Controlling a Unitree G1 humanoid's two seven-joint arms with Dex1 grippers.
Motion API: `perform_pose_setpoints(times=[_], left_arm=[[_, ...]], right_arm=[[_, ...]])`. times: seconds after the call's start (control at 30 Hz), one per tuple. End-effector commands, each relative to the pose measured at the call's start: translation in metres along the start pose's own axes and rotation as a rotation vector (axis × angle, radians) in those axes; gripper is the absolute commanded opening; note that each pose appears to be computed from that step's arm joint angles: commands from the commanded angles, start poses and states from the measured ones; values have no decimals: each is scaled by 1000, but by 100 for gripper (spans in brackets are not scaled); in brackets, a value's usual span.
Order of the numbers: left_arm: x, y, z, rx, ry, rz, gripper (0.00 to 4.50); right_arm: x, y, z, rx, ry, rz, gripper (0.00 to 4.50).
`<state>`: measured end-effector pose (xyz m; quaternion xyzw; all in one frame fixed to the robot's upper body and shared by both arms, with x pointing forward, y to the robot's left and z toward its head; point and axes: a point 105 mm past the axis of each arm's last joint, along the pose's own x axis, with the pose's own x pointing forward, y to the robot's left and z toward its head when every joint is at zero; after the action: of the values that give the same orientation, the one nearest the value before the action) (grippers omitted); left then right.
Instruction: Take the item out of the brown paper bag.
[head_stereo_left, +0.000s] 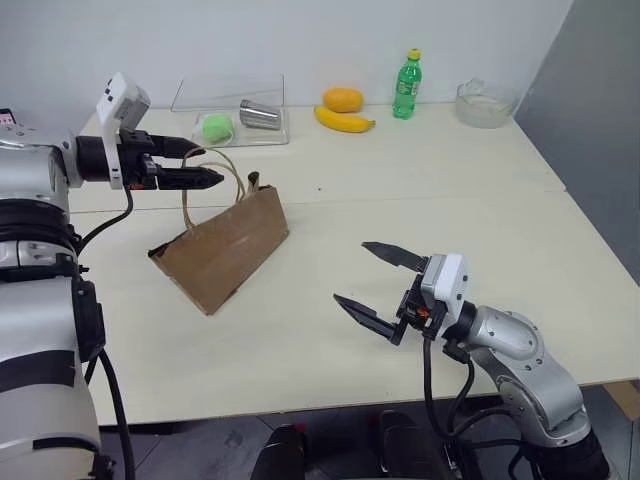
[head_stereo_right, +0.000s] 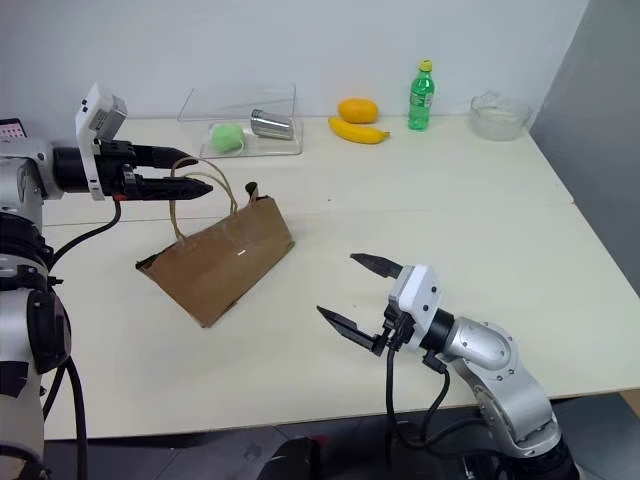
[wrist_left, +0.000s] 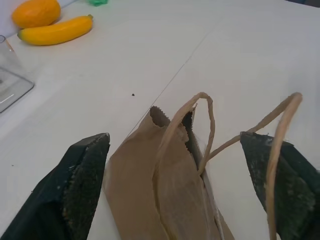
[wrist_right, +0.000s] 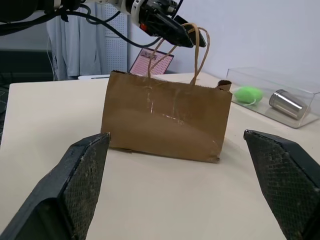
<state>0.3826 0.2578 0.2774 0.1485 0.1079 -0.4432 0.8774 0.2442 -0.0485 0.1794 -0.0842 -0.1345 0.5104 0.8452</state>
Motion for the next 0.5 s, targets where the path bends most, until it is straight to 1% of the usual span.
perform_pose_setpoints(times=[0.03, 0.33, 0.4, 0.5], left_arm=[[-4, 2, 18, 70, -16, 15, 291], [-4, 4, 32, 139, -21, 23, 7], [-4, 4, 36, 166, -16, 21, 3], [-1, 4, 49, 241, -28, 27, 3]], right_arm=[[-4, 1, 16, -31, -43, -1, 450], [-7, 0, 15, -31, -29, -6, 450], [-7, 0, 15, -26, -24, -5, 450], [-8, -1, 14, -20, -18, -5, 450]])
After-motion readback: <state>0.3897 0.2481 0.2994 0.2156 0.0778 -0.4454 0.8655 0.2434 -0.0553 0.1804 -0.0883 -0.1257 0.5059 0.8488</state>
